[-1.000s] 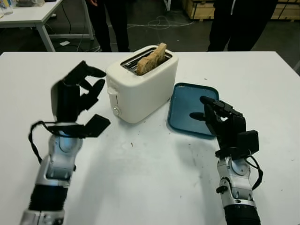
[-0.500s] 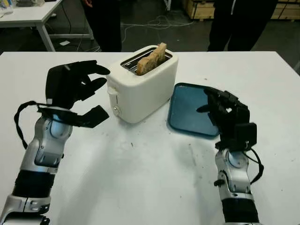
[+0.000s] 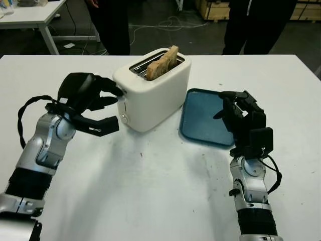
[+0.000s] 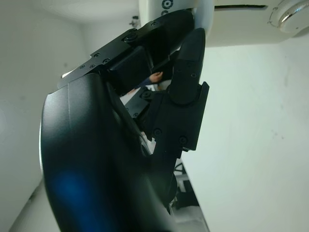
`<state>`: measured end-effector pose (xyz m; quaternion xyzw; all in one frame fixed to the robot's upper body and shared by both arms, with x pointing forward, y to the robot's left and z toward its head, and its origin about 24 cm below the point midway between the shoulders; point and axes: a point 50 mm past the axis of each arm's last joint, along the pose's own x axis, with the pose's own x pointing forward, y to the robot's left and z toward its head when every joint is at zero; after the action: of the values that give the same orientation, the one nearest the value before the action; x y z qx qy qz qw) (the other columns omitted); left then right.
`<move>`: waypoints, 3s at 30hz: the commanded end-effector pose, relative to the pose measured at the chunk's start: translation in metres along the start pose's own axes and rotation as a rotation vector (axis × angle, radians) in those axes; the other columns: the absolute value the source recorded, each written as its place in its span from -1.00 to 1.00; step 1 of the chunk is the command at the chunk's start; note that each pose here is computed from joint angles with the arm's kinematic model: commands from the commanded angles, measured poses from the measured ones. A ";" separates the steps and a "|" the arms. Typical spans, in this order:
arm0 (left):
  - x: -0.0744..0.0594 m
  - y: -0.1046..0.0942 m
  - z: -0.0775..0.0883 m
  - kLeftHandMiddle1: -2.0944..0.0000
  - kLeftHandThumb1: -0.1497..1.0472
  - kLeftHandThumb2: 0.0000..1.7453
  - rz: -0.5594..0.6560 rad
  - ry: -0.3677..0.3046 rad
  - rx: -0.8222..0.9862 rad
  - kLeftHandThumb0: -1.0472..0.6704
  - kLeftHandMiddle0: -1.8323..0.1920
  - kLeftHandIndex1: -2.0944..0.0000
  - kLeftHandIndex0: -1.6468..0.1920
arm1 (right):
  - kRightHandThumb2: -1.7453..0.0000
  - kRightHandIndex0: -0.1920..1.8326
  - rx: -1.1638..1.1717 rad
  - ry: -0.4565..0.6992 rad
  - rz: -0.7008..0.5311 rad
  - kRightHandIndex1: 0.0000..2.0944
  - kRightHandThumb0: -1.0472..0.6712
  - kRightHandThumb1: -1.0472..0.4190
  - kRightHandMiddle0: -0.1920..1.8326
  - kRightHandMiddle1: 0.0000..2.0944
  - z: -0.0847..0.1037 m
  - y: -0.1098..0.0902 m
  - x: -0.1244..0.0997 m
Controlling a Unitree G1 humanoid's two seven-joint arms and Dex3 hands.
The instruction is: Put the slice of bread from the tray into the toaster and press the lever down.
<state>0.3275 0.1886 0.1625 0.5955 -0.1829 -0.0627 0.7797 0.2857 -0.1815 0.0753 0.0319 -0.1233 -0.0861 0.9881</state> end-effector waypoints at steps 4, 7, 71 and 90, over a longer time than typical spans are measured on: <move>0.001 0.001 -0.002 -0.39 0.79 -0.96 -0.057 0.011 0.048 -0.19 -0.08 0.89 -0.55 | 0.73 -0.11 0.003 -0.012 -0.015 0.59 -0.41 -0.83 -0.03 -0.08 0.004 -0.002 0.003; 0.002 0.001 -0.003 -0.38 0.79 -0.94 -0.071 0.015 0.051 -0.18 -0.07 0.91 -0.53 | 0.73 -0.11 0.003 -0.018 -0.018 0.58 -0.43 -0.83 -0.03 -0.11 0.004 -0.002 0.003; -0.054 -0.080 0.064 -0.66 0.38 -0.07 0.416 0.175 -0.481 -0.10 -0.01 0.87 -0.33 | 0.80 -0.14 -0.039 -0.039 0.003 0.66 -0.44 -0.83 0.12 -0.70 0.011 -0.025 -0.001; -0.053 -0.051 0.048 -0.53 0.79 -0.69 0.608 0.134 -0.898 -0.40 0.28 -0.10 0.19 | 0.76 -0.10 -0.007 0.040 0.030 0.39 -0.42 -0.83 -0.02 -0.22 -0.008 -0.003 0.006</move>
<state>0.2658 0.1485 0.1102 0.1416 -0.2437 0.1322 0.9503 0.2891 -0.1870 0.0635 0.0300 -0.0883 -0.0665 0.9934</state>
